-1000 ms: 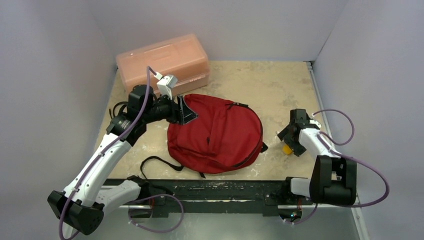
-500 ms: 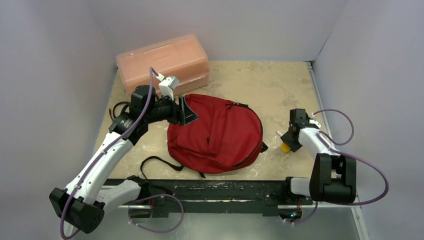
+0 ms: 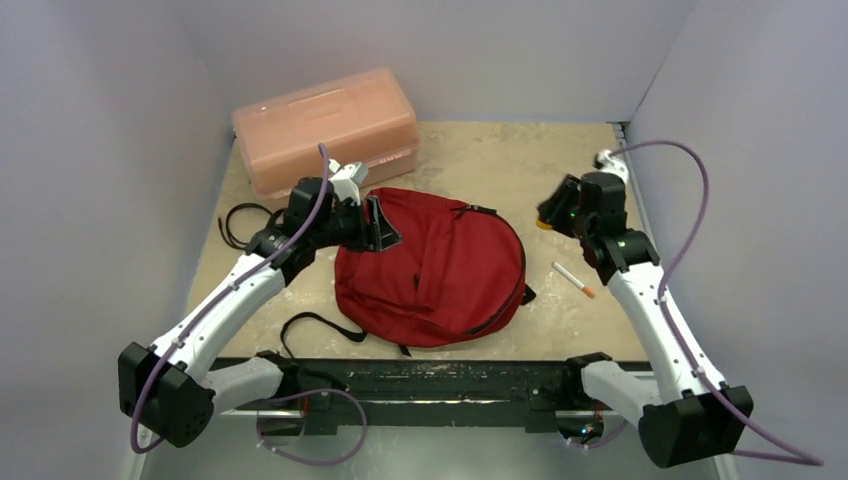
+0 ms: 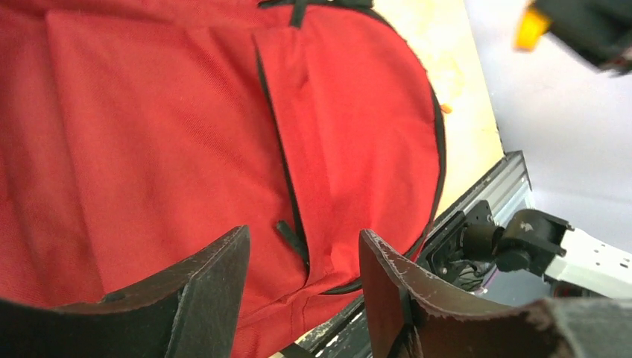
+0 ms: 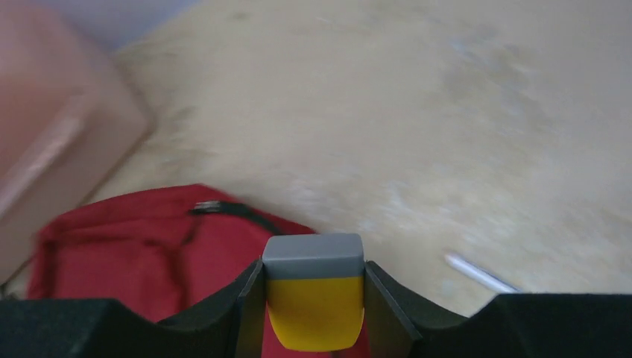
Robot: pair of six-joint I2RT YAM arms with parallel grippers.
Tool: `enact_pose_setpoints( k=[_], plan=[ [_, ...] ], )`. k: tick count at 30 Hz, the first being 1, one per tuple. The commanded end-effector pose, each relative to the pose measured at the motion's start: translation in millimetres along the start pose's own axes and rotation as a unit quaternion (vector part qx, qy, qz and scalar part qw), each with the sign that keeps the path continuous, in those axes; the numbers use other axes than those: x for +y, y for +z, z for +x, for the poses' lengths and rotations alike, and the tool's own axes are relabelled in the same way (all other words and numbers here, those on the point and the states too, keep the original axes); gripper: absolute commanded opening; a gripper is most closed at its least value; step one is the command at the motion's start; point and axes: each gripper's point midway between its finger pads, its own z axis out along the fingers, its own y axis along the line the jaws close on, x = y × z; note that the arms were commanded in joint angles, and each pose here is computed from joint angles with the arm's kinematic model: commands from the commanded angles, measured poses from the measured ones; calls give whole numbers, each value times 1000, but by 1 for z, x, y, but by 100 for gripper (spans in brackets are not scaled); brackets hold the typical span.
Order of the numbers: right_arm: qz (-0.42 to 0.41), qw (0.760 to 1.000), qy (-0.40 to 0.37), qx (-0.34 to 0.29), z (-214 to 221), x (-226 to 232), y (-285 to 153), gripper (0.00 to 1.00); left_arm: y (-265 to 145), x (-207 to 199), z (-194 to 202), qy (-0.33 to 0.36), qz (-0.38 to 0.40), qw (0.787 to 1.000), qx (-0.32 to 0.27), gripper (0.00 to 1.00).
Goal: Pack the student bag
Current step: Pick up the stationery from the center of the board, then adjust the student bag at the center of the board.
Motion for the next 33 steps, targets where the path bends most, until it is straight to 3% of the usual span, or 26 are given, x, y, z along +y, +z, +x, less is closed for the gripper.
enact_pose_setpoints(
  k=[1, 4, 5, 6, 12, 16, 23, 29, 33],
  plan=[
    [-284, 953, -108, 19, 5, 145, -44, 17, 15, 11, 2, -48, -27, 998, -36, 54],
    [-383, 916, -120, 13, 12, 189, -58, 17, 38, 8, 11, -35, -16, 998, -46, 52],
    [-375, 925, -50, 27, 9, 192, -59, 17, 48, 4, 13, -38, -10, 999, -38, 52],
    [-361, 932, -37, 21, 5, 190, -55, 18, 58, -1, 15, -41, -2, 999, -31, 52],
    [-317, 948, -33, 23, 8, 169, -51, 18, 120, -2, 15, -108, -11, 993, -41, 55],
    [-294, 955, -26, -1, 6, 149, -58, 18, 150, -5, 26, -100, -27, 995, -13, 57],
    [-279, 959, -44, 3, 17, 138, -50, 19, 163, -63, 56, -25, -45, 998, -21, 41],
    [-318, 945, -59, 52, 36, 157, -42, 19, 167, -58, 95, 35, -106, 993, 28, 44],
    [-341, 932, -64, 100, 58, 167, -34, 19, 150, -59, 98, 72, -69, 995, 22, 50]
  ],
)
